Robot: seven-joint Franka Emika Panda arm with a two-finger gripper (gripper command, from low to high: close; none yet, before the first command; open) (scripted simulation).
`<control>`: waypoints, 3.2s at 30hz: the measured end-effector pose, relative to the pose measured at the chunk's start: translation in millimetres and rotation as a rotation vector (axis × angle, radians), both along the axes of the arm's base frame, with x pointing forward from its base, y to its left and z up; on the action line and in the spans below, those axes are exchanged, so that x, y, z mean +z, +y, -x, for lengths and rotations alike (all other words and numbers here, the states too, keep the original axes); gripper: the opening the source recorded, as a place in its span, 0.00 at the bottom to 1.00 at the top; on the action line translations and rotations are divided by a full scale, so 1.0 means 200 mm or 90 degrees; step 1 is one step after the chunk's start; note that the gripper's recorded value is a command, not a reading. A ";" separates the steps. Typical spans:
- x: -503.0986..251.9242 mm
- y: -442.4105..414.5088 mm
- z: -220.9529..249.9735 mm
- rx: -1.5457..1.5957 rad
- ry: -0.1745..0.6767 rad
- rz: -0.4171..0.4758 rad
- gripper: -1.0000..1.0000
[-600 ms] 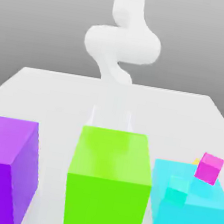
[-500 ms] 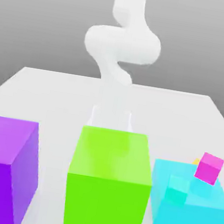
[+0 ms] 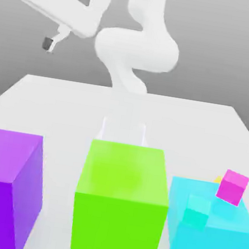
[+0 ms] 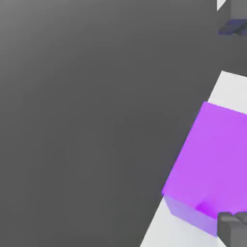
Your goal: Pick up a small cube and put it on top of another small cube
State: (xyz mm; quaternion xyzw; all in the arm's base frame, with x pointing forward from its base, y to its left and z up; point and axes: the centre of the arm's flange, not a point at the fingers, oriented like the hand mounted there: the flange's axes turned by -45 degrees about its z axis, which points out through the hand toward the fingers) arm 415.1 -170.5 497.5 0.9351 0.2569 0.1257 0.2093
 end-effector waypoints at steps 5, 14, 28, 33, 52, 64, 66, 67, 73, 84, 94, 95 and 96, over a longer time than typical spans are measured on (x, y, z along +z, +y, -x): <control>-0.27 -0.23 0.07 0.068 0.097 0.025 0.50; -0.75 -0.57 0.32 0.213 0.243 0.014 0.50; -1.36 -0.81 0.87 0.476 0.327 -0.075 0.50; -1.52 -0.81 1.01 0.570 0.312 -0.093 0.50; -1.82 -0.81 1.02 0.578 0.309 -0.093 0.00; -1.48 -0.82 0.95 0.573 0.305 -0.080 0.00; -1.43 -0.85 0.89 0.541 0.293 -0.074 0.00; -1.40 -0.86 0.85 0.522 0.285 -0.071 0.00; -1.17 -0.93 0.66 0.407 0.214 -0.063 0.00; -0.58 -0.48 0.13 0.536 0.084 -0.014 0.00; -0.29 0.77 -0.13 1.040 0.130 0.124 0.00; -0.29 0.89 -0.12 1.089 0.139 0.138 0.00; -0.29 1.02 -0.10 1.139 0.147 0.152 0.00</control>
